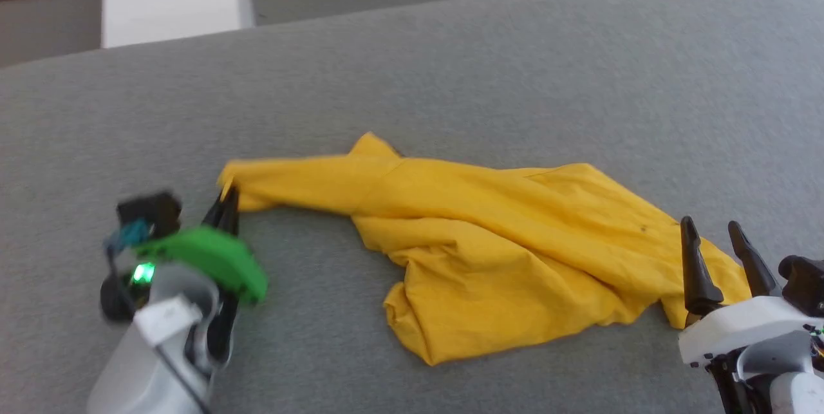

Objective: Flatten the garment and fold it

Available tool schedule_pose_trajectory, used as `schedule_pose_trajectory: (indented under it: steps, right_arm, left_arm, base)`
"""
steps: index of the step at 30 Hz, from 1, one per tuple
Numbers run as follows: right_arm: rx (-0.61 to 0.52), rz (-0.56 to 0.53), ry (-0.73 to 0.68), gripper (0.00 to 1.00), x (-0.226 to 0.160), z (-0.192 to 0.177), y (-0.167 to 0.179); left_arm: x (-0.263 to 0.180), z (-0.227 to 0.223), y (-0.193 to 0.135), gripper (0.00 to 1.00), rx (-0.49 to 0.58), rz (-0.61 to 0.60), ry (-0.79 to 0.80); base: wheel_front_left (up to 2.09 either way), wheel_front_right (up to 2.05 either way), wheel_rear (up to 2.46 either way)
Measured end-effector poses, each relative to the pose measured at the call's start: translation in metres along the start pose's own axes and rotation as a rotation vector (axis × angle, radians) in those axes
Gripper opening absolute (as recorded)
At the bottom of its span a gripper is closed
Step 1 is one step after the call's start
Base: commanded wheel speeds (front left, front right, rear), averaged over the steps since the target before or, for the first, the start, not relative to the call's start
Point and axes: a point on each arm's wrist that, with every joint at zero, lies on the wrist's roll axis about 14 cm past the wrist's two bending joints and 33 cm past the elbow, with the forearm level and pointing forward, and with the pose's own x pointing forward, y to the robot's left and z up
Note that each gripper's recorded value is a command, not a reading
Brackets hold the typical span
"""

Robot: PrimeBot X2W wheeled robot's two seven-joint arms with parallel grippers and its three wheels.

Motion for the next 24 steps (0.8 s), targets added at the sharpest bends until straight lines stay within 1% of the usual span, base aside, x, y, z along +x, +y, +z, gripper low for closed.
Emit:
schedule_pose_trajectory:
  steps: [3,7,11,15,17,20,24]
  right_arm:
    - [0.006,0.038,0.004,1.00,0.001,0.003,0.012]
    - [-0.007,0.054,0.046,1.00,0.002,-0.001,0.016]
    - [-0.041,0.034,0.125,1.00,0.004,-0.009,0.010]
    - [-0.075,0.032,0.208,1.00,0.015,-0.014,0.013]
    - [-0.063,0.032,0.246,1.00,0.026,-0.014,0.017]
    - [-0.071,0.012,0.407,1.00,0.036,-0.036,0.016]
    - [-0.051,-0.018,0.585,1.00,0.042,-0.061,0.012]
  left_arm:
    - [-0.049,-0.014,0.036,0.00,-0.032,0.117,0.040]
    - [-0.094,-0.025,0.059,0.00,-0.064,0.212,0.070]
    - [-0.124,-0.020,0.072,0.00,-0.068,0.278,0.044]
    - [-0.136,-0.011,0.075,0.00,-0.082,0.292,0.019]
    - [-0.138,-0.009,0.076,0.00,-0.082,0.294,0.013]
    - [-0.136,-0.009,0.078,0.00,-0.081,0.294,0.018]
    - [-0.132,-0.009,0.077,0.00,-0.084,0.289,0.023]
  base:
    - [0.00,0.00,0.00]
    - [0.00,0.00,0.00]
    - [0.00,0.00,0.00]
    - [0.00,0.00,0.00]
    - [0.00,0.00,0.00]
    - [0.00,0.00,0.00]
    - [0.00,0.00,0.00]
